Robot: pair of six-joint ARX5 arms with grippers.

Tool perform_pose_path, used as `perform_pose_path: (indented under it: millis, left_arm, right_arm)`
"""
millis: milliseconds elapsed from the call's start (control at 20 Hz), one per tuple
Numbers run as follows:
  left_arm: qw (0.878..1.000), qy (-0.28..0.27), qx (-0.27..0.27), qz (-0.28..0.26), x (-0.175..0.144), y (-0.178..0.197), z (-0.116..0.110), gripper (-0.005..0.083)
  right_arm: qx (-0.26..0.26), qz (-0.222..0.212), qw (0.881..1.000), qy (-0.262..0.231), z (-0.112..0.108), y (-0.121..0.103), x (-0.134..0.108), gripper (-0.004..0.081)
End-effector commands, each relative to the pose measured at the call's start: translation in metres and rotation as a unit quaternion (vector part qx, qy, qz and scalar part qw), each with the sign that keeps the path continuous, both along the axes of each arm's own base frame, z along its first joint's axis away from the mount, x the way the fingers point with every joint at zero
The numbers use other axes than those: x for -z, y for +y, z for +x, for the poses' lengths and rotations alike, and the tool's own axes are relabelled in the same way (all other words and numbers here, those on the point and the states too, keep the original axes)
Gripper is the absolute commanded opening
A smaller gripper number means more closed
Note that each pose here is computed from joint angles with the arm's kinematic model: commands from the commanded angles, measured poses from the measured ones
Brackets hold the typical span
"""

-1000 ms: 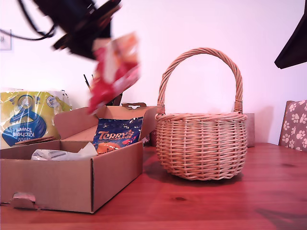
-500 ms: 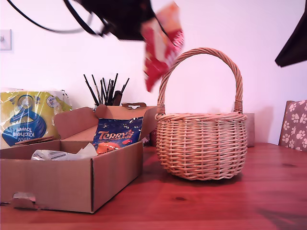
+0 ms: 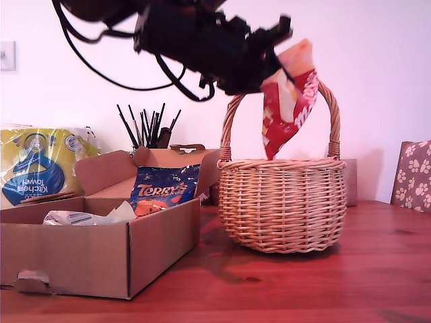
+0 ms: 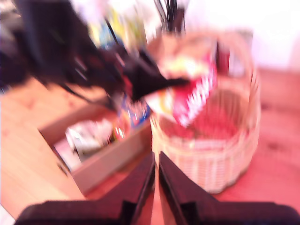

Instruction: Move the bags of Easter eggs from the cardboard box on the left into the woven basket on the right side.

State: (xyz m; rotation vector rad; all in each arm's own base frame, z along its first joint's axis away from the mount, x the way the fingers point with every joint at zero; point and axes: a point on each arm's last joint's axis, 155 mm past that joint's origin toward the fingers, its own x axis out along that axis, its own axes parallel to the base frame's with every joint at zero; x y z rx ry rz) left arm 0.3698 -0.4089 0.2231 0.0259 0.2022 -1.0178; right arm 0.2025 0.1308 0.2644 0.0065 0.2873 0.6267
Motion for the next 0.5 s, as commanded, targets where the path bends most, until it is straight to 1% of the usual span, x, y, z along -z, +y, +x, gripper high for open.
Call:
perform_pose_path:
  millis: [0,50,100,150,200,250,300,450]
  left_arm:
    - [1.000,-0.009,-0.005,0.014,0.014,0.000,0.006,0.0045]
    - [1.000,-0.012,-0.013,0.018,0.015,0.002,0.009,0.0062]
    - [0.999,-0.018,-0.014,0.023,0.016,0.002,0.009,0.0137]
    - [0.999,-0.022,-0.013,0.022,0.014,0.002,0.009,0.0266]
    - [0.999,-0.029,-0.013,0.015,0.010,0.001,0.010,0.0436]
    - [0.999,-0.034,-0.013,0.011,0.006,0.001,0.010,0.0570]
    - [0.999,-0.037,-0.013,0.010,0.005,0.001,0.010,0.0638]
    - [0.999,-0.038,-0.012,0.010,0.004,0.001,0.010,0.0639]
  right_arm:
    - [0.000,-0.001,1.000,0.005,-0.001,0.000,0.003,-0.0011]
    - [0.000,0.000,1.000,0.004,-0.001,-0.001,0.003,-0.0011]
    - [0.000,-0.001,1.000,0.005,-0.002,-0.001,0.003,-0.0011]
    - [-0.001,-0.001,1.000,0.006,-0.002,-0.001,0.004,-0.0011]
    - [-0.004,0.000,1.000,0.006,-0.003,0.000,0.003,-0.0011]
    - [-0.006,0.000,1.000,0.007,-0.003,0.001,0.004,-0.0011]
    - [-0.008,0.000,1.000,0.008,-0.004,0.002,0.004,-0.0011]
    - [-0.009,-0.002,1.000,0.016,-0.005,0.002,0.008,-0.0011]
